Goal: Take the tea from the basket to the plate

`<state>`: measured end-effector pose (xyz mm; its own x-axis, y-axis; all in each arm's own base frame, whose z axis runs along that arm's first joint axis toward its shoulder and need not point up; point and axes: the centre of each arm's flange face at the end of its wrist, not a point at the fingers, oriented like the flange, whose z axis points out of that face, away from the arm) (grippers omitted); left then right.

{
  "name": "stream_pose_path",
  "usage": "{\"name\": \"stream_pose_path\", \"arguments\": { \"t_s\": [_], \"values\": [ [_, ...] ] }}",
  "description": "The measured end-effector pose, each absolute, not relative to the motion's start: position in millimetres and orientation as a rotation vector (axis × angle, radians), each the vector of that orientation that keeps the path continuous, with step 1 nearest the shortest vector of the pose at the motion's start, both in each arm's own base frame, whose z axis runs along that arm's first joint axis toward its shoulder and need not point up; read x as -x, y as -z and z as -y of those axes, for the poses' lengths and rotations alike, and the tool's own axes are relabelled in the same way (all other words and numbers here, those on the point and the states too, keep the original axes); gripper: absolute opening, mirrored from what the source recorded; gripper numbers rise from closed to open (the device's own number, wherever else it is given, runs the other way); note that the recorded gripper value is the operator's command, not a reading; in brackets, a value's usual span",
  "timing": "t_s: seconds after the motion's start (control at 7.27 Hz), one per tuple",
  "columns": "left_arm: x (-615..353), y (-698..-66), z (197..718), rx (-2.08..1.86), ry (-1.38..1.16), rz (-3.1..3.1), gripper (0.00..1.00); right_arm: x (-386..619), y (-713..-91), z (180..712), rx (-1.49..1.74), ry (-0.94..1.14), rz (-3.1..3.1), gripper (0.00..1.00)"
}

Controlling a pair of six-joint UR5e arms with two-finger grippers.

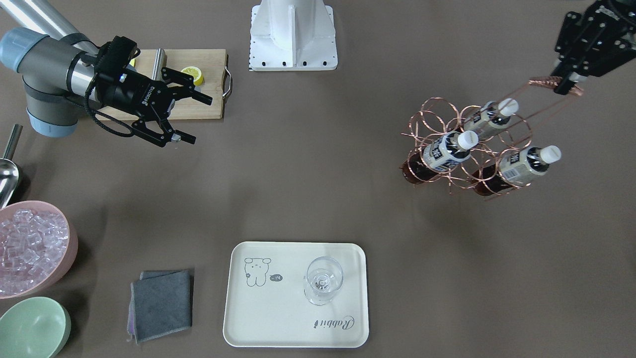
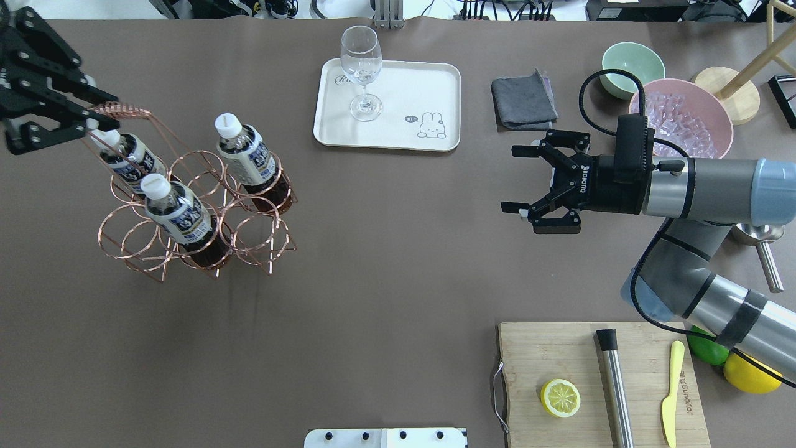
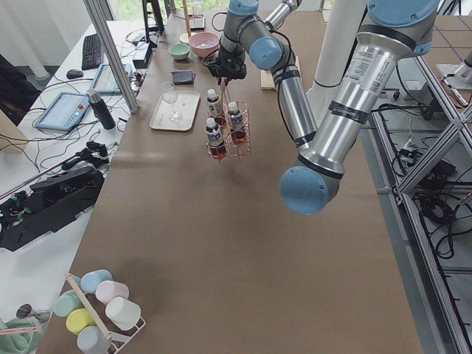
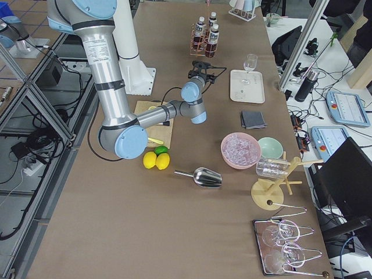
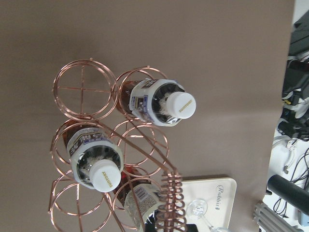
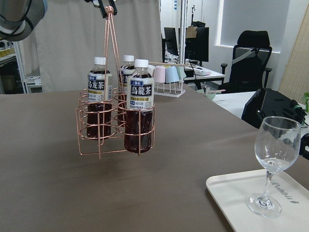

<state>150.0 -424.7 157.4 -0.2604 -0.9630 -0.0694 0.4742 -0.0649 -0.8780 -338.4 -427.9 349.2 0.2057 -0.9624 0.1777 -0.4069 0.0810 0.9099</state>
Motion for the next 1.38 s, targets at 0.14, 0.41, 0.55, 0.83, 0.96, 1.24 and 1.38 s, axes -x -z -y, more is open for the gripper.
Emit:
{"name": "stream_pose_path", "arguments": {
  "t_s": [0.14,0.41,0.55,0.83,0.96,1.24,1.38],
  "values": [
    [-181,-125,415,0.691,1.642,-0.981,0.0,338,-350,428,-1.495,0.71,1.365,1.0],
    [-236,-103,410,0.656,1.682,-0.946,0.0,338,-350,427,-1.495,0.71,1.367,1.0],
    [-262,-96,413,0.649,1.675,-0.921,0.0,337,-350,427,-1.497,0.709,1.366,1.0],
    [-302,-80,421,0.625,1.671,-0.904,0.0,333,-350,430,-1.504,0.704,1.36,1.0],
    [-319,-73,423,0.615,1.665,-0.897,0.0,333,-349,430,-1.506,0.704,1.359,1.0],
    [-348,-61,421,0.595,1.65,-0.89,0.0,332,-349,430,-1.508,0.703,1.359,1.0],
    [-357,-53,424,0.589,1.652,-0.891,0.0,332,-349,430,-1.508,0.704,1.359,1.0]
  ]
}}
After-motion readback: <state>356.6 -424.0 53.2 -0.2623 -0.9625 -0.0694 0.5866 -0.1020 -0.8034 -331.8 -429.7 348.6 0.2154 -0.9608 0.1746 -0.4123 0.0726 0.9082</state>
